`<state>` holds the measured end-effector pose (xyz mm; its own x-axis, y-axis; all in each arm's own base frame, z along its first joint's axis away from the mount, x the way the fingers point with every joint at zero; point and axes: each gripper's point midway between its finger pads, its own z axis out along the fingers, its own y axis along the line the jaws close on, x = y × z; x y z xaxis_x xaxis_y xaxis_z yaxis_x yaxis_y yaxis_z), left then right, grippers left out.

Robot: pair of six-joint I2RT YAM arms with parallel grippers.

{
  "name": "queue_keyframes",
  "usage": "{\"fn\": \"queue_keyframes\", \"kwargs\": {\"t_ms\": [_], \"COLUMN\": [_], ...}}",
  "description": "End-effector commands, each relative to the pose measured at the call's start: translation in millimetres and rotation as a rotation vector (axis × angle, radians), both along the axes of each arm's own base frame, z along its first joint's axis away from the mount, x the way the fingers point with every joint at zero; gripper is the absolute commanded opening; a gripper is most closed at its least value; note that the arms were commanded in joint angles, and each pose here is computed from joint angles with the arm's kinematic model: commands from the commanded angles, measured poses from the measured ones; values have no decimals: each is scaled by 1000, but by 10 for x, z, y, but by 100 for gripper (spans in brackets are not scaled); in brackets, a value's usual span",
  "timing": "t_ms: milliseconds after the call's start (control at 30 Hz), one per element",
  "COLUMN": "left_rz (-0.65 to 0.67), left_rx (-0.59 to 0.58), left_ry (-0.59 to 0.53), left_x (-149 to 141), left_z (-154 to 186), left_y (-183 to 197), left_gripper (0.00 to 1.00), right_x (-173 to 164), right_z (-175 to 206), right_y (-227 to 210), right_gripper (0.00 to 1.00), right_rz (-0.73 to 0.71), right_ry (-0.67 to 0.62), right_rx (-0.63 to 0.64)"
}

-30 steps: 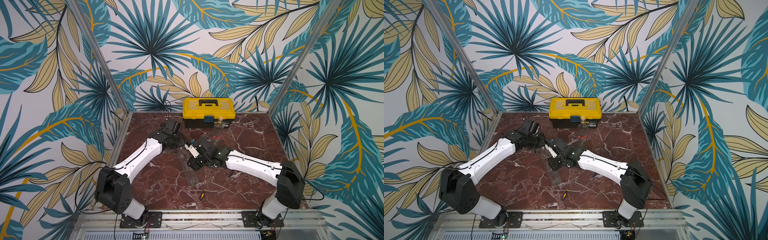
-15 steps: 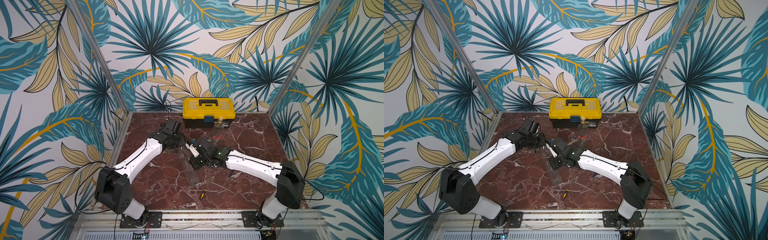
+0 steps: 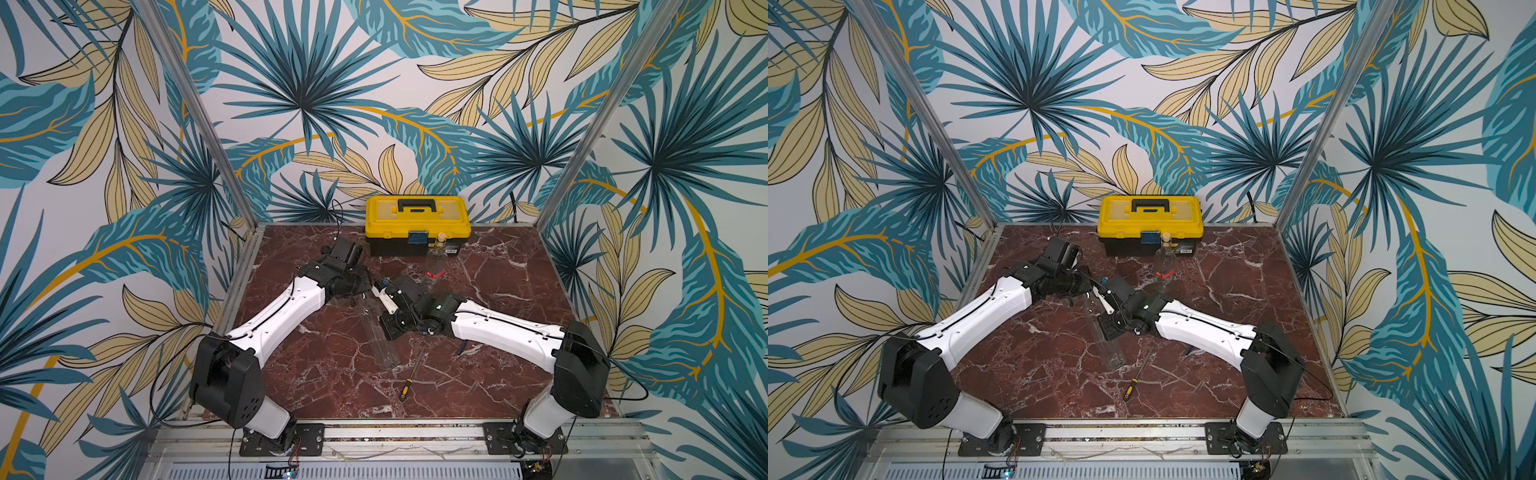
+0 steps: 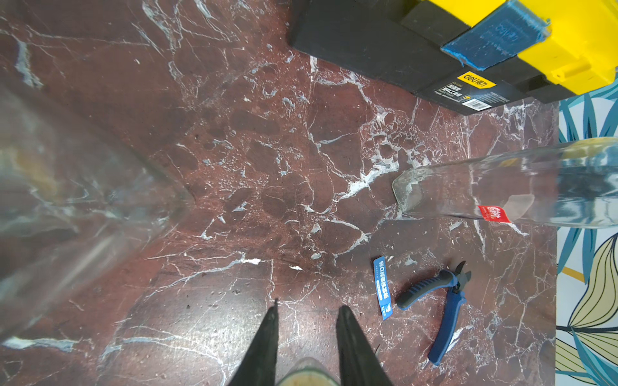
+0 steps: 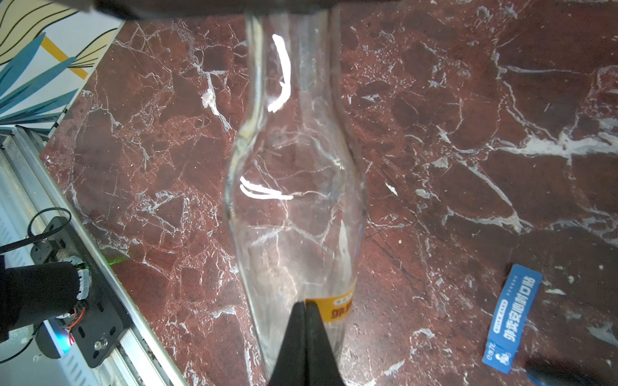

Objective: Remove the label from the bottle
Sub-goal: Tear open the label from the bottle.

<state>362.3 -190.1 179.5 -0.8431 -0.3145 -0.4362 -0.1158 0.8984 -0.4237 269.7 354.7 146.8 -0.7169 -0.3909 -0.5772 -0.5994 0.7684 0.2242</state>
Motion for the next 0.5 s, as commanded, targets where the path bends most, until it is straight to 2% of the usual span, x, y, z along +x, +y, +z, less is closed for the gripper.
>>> {"fn": "queue_keyframes", "kwargs": {"t_ms": [0,467], "left_rz": [-9,-49], "left_rx": [-23,1], "left_ry": [-52,-39], "left_x": [-15,-64], "left_z": [158,69], "left_y": [-22,-20], "left_gripper": [0,0], "right_x": [-11,49], "right_z": [-189,-166], "right_y": [-70,-201], "right_gripper": [0,0], "right_rz": [-11,-41], "right_ry": [9,-39], "right_rx": [-58,-108]}}
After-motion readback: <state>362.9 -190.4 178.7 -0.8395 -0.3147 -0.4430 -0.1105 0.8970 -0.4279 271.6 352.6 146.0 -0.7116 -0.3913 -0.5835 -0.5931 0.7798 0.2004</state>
